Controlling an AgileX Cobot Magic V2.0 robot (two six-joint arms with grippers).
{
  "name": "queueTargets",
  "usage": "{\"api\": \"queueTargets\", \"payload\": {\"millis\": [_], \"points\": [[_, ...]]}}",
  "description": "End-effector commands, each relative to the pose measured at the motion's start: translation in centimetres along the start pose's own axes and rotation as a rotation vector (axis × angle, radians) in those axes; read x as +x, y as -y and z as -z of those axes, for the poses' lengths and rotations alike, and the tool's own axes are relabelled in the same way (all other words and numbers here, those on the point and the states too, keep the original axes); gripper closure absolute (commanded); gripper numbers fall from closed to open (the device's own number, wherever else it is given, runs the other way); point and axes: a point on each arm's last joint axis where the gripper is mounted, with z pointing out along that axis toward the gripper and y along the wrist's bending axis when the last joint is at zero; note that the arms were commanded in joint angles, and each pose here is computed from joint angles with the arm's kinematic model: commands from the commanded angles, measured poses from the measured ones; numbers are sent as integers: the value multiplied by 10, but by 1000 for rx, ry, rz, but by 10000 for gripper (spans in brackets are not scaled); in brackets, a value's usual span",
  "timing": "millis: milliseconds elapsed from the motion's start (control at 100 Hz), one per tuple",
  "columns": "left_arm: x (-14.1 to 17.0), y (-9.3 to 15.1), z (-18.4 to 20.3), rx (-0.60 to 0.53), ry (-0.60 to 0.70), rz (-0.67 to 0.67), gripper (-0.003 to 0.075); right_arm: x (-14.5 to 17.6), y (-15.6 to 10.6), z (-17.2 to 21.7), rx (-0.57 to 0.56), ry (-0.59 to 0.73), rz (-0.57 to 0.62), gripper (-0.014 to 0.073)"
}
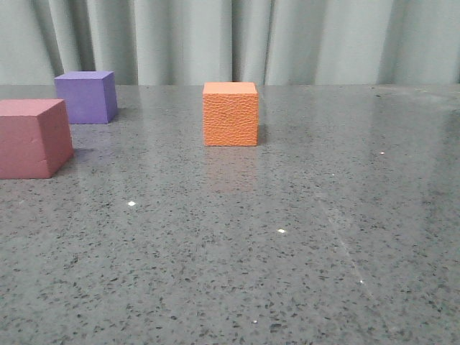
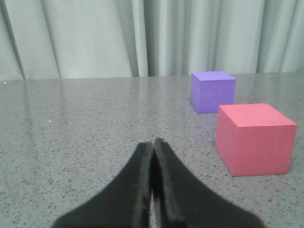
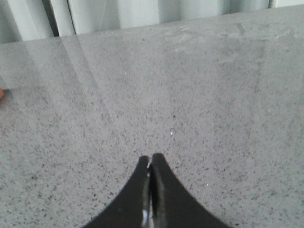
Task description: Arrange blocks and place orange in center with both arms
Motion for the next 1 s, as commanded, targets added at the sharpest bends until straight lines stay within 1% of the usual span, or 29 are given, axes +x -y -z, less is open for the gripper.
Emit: {"api": "queueTargets", "payload": {"millis": [0,100,310,560,800,990], "points": [[9,1,1,11,63,11,739,-9,-3,1,-13,158,28,661],[9,1,1,11,63,11,739,-2,-1,-4,-4,207,27,661],[9,1,1,11,63,11,739,8,0,-10,-32,323,28,661],[9,1,1,11,63,11,739,7,-1,-10,-43,329,2,661],[9,1,1,11,63,11,739,7,-3,-10,-79,324,1,661],[9,1,1,11,63,11,739,7,-3,-10,-80,325,1,661]]}}
